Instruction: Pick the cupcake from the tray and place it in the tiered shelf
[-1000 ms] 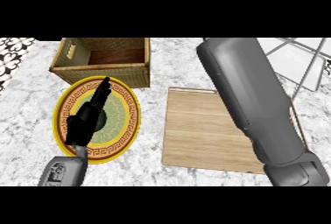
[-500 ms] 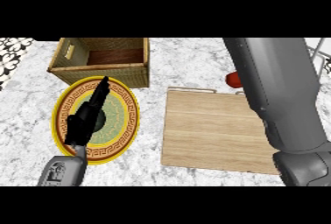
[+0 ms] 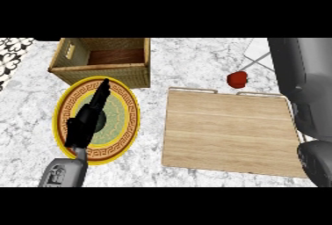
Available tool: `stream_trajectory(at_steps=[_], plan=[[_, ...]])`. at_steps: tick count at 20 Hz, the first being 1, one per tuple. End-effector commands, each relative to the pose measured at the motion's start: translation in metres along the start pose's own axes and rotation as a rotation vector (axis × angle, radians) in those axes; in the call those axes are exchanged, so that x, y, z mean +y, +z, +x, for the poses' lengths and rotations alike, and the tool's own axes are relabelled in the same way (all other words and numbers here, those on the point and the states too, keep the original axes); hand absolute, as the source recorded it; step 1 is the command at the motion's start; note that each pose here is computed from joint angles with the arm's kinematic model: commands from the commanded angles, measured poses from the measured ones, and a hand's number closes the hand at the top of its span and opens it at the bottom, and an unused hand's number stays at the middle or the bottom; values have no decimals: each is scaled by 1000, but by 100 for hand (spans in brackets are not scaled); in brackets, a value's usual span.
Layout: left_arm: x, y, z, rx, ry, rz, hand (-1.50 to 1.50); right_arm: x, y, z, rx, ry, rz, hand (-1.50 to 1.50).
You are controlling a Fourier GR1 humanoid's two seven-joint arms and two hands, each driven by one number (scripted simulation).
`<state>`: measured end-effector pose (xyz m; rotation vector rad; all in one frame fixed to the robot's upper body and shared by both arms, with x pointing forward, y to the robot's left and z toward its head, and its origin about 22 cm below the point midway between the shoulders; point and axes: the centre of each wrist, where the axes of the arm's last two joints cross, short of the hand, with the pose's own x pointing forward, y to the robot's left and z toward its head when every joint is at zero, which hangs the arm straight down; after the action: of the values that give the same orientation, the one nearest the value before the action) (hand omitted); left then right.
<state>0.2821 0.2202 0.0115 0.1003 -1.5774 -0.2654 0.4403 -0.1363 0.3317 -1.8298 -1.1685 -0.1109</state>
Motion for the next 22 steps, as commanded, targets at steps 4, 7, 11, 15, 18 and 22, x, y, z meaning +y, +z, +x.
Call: stream_trajectory(at_steps=[4, 7, 11, 15, 18, 22], plan=[[-5, 0, 2, -23, -4, -3, 0, 24, -24, -22, 78, 47, -51, 150], [6, 7, 12, -19, 8, -10, 0, 34, -37, -39, 68, 103, -77, 150], [1, -1, 12, -28, -5, -28, 0, 65, -35, -60, -63, 159, -71, 150], [-3, -11, 20, -19, 10, -18, 0, 73, -42, -75, -16, 121, -102, 150], [-7, -8, 20, -19, -22, 6, 0, 51, -50, -65, 74, -158, -148, 150], [4, -6, 9, -10, 0, -2, 0, 71, -38, -79, 47, -213, -132, 150]])
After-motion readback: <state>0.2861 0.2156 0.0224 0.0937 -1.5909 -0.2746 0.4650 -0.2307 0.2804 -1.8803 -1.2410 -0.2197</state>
